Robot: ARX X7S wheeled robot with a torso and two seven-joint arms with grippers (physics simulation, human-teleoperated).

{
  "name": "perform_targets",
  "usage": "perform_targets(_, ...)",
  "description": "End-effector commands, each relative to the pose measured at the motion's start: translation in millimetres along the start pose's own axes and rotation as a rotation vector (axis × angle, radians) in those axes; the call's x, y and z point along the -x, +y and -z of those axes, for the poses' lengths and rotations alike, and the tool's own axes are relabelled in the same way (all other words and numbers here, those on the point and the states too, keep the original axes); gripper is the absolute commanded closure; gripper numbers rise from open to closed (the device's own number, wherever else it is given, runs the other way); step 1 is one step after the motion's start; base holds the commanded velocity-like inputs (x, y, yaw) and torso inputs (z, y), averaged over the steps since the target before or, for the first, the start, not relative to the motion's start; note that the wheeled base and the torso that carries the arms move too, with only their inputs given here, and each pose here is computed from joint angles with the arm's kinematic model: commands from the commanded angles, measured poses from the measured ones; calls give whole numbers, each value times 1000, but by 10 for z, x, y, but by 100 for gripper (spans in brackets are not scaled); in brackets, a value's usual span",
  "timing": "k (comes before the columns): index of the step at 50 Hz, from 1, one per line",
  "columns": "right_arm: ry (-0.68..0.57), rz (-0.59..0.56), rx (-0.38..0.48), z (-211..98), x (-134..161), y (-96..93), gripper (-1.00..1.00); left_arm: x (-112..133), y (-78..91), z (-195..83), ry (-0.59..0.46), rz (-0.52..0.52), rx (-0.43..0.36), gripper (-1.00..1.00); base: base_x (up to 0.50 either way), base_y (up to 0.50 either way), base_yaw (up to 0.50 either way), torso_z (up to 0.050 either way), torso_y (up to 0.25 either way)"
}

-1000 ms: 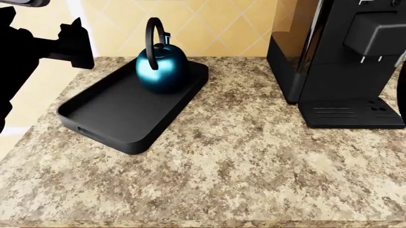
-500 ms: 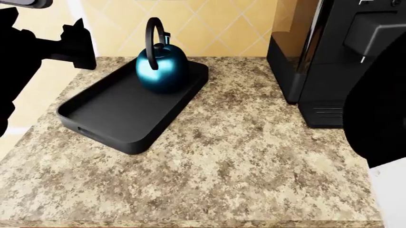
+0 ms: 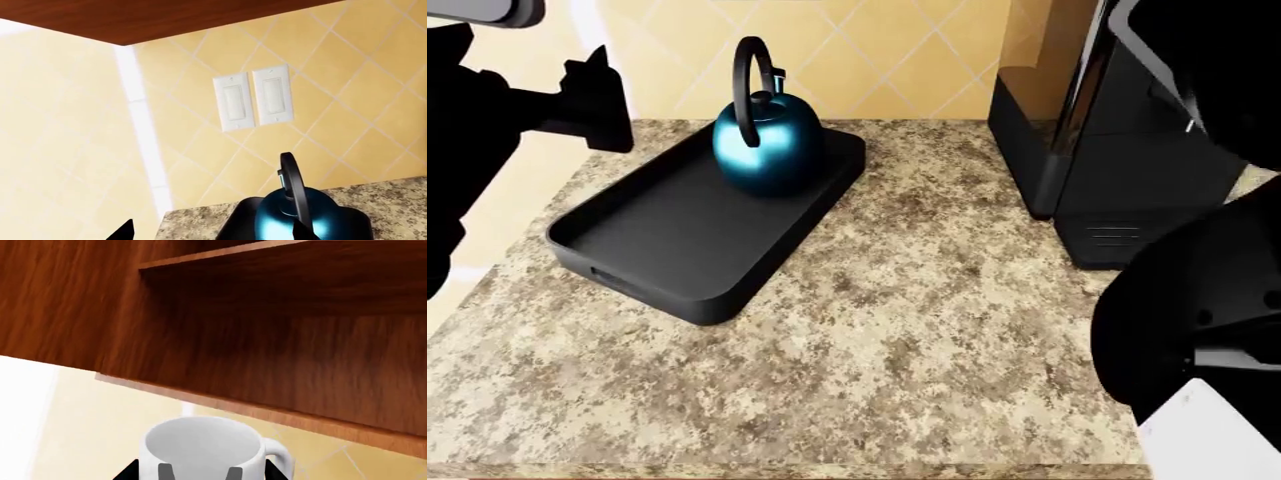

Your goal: Pick the kettle from the counter and place it on the tray. Then pick the mug from the cabinet and place it on the tray. Then close the cabinet doors.

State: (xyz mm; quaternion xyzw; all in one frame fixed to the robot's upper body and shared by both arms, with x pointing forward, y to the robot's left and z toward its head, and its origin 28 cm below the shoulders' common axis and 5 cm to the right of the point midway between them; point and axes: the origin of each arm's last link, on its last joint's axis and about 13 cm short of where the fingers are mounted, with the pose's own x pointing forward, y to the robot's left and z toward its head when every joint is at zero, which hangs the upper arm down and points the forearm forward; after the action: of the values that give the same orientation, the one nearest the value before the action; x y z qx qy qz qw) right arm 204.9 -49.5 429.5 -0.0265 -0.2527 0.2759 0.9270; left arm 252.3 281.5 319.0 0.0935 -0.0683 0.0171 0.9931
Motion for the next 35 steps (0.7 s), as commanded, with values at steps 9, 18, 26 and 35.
perform_targets(9, 98, 68, -79, 670, 155, -211, 100, -3, -27, 31, -7, 17, -6, -100, 0, 0, 0, 0, 0)
perform_targets(18, 122, 59, -116, 953, 190, -296, 100, -16, -55, 83, -14, 41, 7, -100, 0, 0, 0, 0, 0)
perform_targets(26, 149, 72, -135, 1143, 202, -385, 100, -37, -54, 141, -17, 52, 13, -100, 0, 0, 0, 0, 0)
perform_targets(35, 164, 91, -141, 1271, 207, -428, 100, -49, -79, 200, -13, 124, 34, -100, 0, 0, 0, 0, 0)
